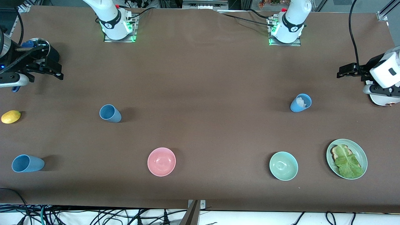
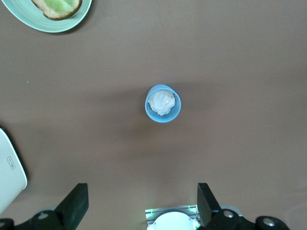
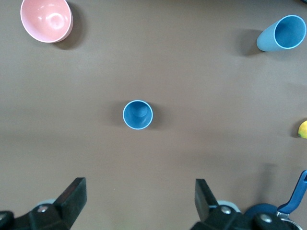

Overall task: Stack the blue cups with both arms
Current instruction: 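Grasp the tissue-filled blue cup with the left gripper while the right gripper reaches a cup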

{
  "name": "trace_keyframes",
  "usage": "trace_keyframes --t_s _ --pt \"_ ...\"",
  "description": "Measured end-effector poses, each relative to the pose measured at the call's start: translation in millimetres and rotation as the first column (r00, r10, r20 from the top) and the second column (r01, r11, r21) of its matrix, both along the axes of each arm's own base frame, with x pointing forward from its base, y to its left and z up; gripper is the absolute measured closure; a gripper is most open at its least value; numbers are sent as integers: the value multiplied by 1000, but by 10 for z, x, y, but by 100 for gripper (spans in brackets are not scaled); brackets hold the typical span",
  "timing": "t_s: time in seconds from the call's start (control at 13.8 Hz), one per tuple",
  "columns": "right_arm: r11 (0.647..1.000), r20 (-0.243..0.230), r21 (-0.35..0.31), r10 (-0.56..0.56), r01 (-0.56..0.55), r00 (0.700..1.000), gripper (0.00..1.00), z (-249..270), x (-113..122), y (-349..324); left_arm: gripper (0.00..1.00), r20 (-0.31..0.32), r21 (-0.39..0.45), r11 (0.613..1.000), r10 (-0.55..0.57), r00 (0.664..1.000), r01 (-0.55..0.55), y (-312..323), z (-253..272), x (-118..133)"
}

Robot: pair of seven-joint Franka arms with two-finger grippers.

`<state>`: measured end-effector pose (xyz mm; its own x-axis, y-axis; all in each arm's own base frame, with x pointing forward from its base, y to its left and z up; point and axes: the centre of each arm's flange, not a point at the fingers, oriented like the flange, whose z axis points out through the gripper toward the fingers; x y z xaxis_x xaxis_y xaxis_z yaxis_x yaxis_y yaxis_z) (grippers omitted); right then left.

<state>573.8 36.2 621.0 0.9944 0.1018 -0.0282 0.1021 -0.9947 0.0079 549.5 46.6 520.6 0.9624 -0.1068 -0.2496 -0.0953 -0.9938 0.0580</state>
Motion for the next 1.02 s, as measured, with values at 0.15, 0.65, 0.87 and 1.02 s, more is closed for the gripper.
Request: trace_keyframes --t_s 0.15,0.65,0.87,1.02 --pt "1000 -2 -1 -6 6 1000 0 -14 9 -35 0 18 2 1000 0 1000 0 3 -238 19" --pt "999 -23 -12 -36 36 999 0 -149 84 -207 0 68 6 1000 -2 998 2 9 -1106 -72" --pt "999 -25 -13 -44 44 999 0 -167 97 -255 0 98 10 1000 4 995 -5 38 -1414 -156" --pt "999 -35 -14 -44 44 998 0 -228 124 -254 0 126 13 1000 7 992 -9 56 -1611 -218"
